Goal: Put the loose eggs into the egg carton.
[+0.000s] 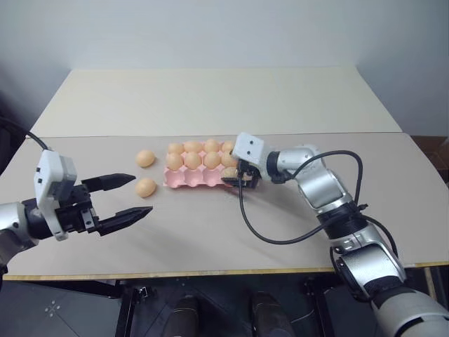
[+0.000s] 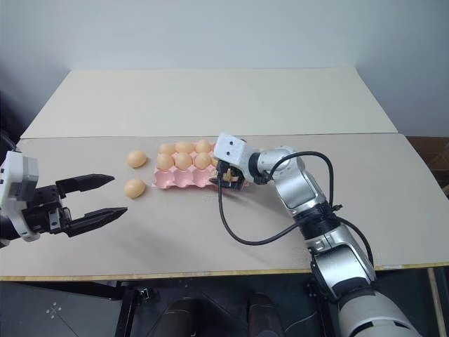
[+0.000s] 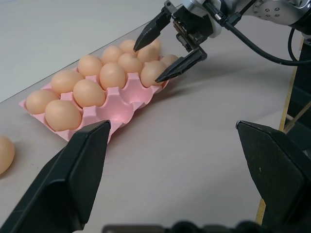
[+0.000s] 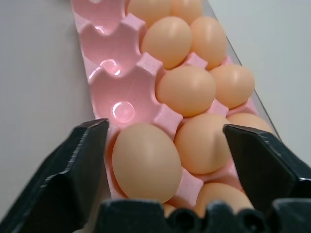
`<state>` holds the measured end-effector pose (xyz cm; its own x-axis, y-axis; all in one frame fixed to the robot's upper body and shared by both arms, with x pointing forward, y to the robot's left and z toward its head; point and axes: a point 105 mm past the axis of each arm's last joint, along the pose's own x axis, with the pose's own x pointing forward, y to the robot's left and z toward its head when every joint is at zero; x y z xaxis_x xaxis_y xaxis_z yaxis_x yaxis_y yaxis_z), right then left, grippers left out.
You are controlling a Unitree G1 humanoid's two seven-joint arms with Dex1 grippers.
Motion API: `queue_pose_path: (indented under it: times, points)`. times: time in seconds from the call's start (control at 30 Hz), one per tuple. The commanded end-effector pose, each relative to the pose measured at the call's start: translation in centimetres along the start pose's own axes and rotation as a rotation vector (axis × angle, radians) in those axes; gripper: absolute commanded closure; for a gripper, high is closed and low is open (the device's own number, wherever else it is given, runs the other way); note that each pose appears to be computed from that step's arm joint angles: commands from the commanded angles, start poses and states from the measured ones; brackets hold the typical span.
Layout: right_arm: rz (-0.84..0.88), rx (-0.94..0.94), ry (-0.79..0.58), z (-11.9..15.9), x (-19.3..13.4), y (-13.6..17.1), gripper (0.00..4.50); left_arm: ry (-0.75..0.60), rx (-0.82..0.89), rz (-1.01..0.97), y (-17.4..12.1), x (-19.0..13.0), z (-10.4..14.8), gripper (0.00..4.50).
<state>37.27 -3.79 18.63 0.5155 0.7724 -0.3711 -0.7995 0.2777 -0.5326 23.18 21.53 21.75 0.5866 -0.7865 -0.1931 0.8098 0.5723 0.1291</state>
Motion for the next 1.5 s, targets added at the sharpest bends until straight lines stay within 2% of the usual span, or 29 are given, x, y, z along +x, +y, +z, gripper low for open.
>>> queue_pose_path:
  times: [0.03,0.13,0.37,0.5,0.6,1.0,1.17,1.33,1.5]
  points:
    - [-0.053,-0.013,-0.104,3.0,-3.4,-1.0,0.04,-0.019,0.044,0.017,0.7,-0.3,0.9,0.0]
    - [-0.093,0.011,-0.107,2.6,-6.2,-1.4,0.04,-0.023,0.044,0.031,1.6,-0.2,0.8,0.0]
    - [-0.184,0.042,-0.026,-1.4,-14.8,-0.7,0.04,-0.031,-0.004,0.074,3.6,-2.7,0.4,0.0]
    - [-0.237,0.1,0.01,-3.7,-18.1,0.1,0.04,-0.056,-0.03,0.103,4.2,-3.8,-0.1,0.0]
    - [-0.235,0.137,0.028,-4.7,-18.9,0.8,0.04,-0.046,-0.032,0.098,4.2,-3.8,-0.6,0.0]
    - [-0.259,0.149,0.015,-5.6,-16.7,-0.7,0.04,-0.052,0.0,0.077,3.8,-3.0,0.1,0.0]
    - [-0.283,0.099,-0.013,-6.0,-12.6,-3.6,0.04,-0.055,0.017,0.063,3.5,-2.4,0.4,0.0]
    - [-0.338,0.067,0.057,-8.0,-7.9,-6.8,0.04,-0.071,0.025,0.055,3.2,-2.1,0.7,0.0]
    - [-0.333,0.045,0.112,-9.4,-5.1,-7.7,0.04,-0.085,0.032,0.051,2.6,-2.0,0.9,0.0]
